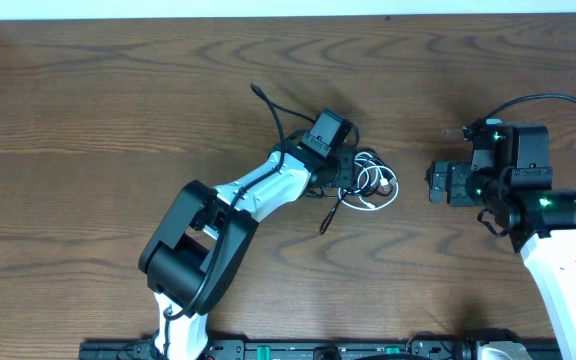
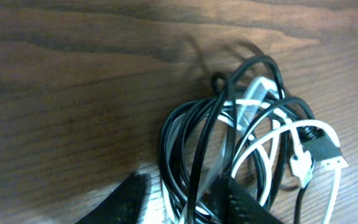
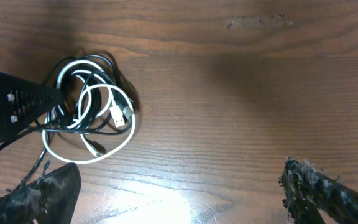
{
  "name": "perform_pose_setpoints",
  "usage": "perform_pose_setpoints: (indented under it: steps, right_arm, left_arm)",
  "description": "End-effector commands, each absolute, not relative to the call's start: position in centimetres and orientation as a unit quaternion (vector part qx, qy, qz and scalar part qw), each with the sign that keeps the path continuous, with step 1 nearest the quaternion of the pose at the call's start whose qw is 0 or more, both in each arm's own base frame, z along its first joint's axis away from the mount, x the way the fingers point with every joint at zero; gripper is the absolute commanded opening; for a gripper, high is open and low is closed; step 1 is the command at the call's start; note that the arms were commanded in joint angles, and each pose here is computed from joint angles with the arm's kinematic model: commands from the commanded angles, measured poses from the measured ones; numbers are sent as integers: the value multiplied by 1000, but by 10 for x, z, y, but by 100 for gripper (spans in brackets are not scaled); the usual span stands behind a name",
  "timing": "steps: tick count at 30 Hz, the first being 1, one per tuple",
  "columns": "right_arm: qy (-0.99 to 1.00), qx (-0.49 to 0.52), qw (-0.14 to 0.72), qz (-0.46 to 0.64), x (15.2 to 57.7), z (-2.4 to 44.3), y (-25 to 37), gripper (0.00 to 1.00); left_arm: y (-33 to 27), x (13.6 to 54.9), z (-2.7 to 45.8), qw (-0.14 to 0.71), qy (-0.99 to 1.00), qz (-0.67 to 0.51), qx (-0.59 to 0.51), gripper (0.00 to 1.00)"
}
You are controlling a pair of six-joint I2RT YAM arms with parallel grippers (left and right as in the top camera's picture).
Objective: Untangle cables
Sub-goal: 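Grasp a black cable loop with the left gripper and lift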
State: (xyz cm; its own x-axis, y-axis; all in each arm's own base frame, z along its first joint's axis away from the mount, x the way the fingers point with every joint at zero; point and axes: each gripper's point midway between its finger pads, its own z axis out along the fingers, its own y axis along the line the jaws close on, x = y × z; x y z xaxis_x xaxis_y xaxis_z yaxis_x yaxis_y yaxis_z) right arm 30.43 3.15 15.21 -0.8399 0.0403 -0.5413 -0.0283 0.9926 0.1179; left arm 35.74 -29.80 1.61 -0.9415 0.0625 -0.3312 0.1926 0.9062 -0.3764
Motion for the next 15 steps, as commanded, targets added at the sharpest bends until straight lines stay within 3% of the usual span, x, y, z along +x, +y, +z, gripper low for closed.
perform_pose_setpoints:
  steps: [1, 12, 15]
  right_arm:
    - [954, 9, 292, 62, 308, 159, 31, 99]
    - [954, 4, 291, 76, 308, 159, 36, 99]
    - [953, -1, 288, 90, 308, 159, 41, 99]
  left_arm:
    - [-298, 355, 21, 158, 963, -206, 72, 26]
    - [-300, 335, 12, 130, 969, -193, 85, 24]
    - [-299, 337, 16, 133, 968, -196, 83, 8]
